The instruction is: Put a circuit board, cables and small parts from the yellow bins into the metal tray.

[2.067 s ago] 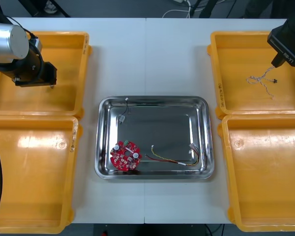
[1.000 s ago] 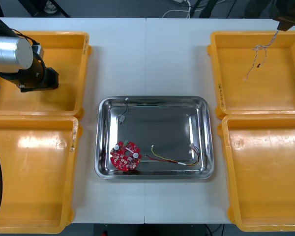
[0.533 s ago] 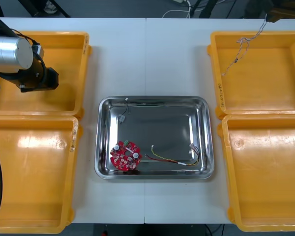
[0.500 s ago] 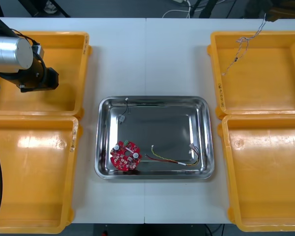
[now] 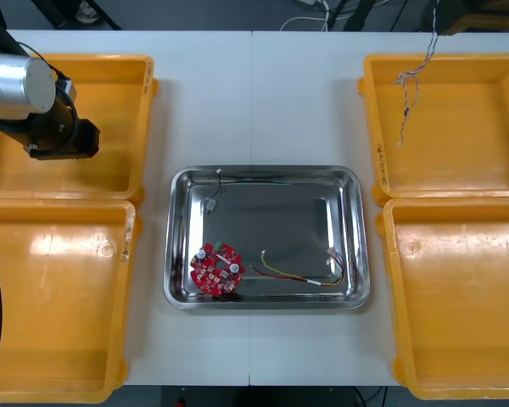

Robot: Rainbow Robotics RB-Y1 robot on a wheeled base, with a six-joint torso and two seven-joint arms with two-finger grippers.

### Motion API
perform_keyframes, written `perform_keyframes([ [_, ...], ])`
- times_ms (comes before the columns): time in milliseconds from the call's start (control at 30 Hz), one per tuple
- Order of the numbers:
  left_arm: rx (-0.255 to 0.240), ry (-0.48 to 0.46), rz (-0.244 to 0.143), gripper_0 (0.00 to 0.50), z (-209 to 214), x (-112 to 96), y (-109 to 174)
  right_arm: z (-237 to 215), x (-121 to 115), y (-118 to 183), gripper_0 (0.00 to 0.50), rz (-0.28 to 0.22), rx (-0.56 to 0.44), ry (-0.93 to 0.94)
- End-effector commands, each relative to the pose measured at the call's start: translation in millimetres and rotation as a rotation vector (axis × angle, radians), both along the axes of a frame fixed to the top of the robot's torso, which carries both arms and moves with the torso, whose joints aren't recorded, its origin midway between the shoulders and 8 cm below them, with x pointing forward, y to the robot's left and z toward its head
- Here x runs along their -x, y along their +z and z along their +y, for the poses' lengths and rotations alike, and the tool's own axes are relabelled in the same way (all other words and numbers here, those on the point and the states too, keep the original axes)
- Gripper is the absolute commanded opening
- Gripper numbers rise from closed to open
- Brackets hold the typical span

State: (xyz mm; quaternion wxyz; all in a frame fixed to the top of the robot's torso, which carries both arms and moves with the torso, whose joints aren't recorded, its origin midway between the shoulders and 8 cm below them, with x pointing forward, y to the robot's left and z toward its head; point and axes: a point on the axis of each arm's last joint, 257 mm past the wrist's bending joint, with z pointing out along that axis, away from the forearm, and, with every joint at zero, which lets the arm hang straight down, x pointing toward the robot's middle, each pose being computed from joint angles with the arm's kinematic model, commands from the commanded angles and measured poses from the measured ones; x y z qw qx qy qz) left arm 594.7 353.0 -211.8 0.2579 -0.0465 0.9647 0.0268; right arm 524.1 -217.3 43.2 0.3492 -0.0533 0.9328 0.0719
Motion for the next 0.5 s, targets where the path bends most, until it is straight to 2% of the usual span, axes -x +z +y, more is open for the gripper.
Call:
perform_keyframes([
  [33,-0.128,-0.101,-0.063,0.0,13,-3,74,8,19,-1,0.0,-0.052,0.114,0.106],
  [267,-0.175,-0.103,-0.04,0.0,6,16,96,42,47,-12,0.0,-0.064,0.137,0.247],
  [400,-0.196,-0.108,-0.046,0.0,2,25,105,64,66,-20,0.0,-0.065,0.134,0.339],
  [500,-0.204,-0.119,-0.052,0.0,-4,33,108,76,80,-32,0.0,-0.046,0.134,0.404],
])
